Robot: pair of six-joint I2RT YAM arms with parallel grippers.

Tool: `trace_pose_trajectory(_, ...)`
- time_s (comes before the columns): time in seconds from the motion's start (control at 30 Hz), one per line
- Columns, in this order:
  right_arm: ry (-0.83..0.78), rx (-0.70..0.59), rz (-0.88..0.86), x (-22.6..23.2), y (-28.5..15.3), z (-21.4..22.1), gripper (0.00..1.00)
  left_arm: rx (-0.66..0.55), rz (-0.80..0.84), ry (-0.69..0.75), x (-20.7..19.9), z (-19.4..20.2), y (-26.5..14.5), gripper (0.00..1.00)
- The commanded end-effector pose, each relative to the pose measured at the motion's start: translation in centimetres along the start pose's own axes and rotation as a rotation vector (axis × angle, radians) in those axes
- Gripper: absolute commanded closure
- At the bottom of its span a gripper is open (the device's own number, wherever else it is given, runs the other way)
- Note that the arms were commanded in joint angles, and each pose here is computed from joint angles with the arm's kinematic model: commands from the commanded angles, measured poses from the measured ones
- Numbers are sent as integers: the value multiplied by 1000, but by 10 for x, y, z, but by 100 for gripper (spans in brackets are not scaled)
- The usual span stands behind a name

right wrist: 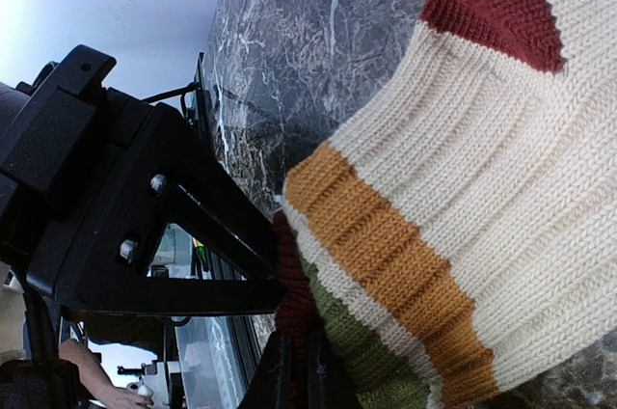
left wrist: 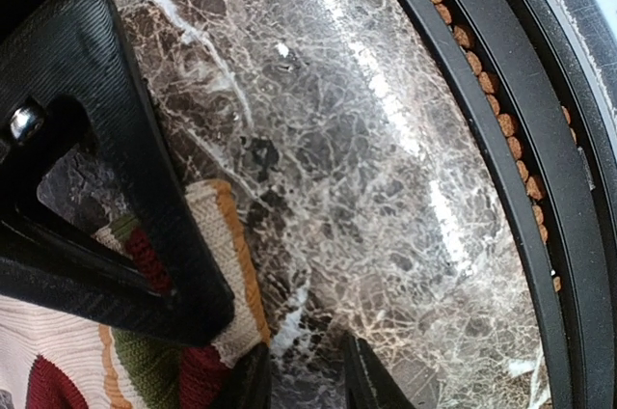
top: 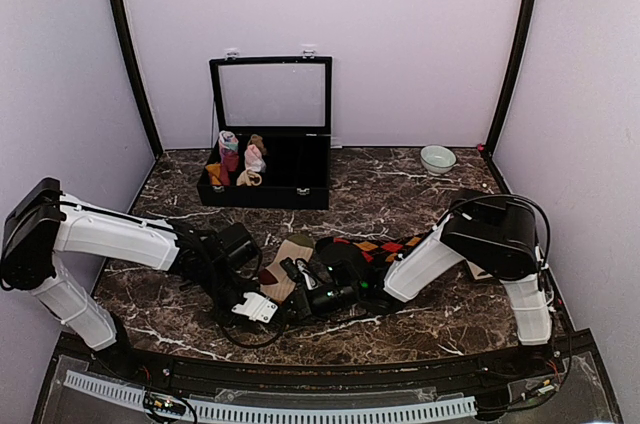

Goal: Roll the socks
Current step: Roll the sock at the center of the board.

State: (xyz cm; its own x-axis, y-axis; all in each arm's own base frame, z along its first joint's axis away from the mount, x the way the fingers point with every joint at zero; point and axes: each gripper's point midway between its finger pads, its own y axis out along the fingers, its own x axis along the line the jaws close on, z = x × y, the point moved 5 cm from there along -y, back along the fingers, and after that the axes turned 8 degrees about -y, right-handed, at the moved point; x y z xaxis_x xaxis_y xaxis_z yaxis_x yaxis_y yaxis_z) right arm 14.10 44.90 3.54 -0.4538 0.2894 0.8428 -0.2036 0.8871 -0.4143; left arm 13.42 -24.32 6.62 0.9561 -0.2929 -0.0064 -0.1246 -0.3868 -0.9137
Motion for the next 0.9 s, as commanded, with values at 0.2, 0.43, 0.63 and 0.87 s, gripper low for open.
trace_pose_trajectory(0.2,328,284,448,-120,-34,103,100,-94,-17,-27,-8,-25,-45,69)
trace_pose_trajectory(0.43,349,304,455,-123,-36,109,100,-115,37,-18,-17,-23,-36,67)
trace_pose_trajectory(0.63,365,307,460,-126,-39,113,100,-80,21,-20,-3,-20,-17,68)
trace_pose_trajectory(0.87,378,306,455,-128,-41,117,100,-37,-28,-39,9,-9,-5,68)
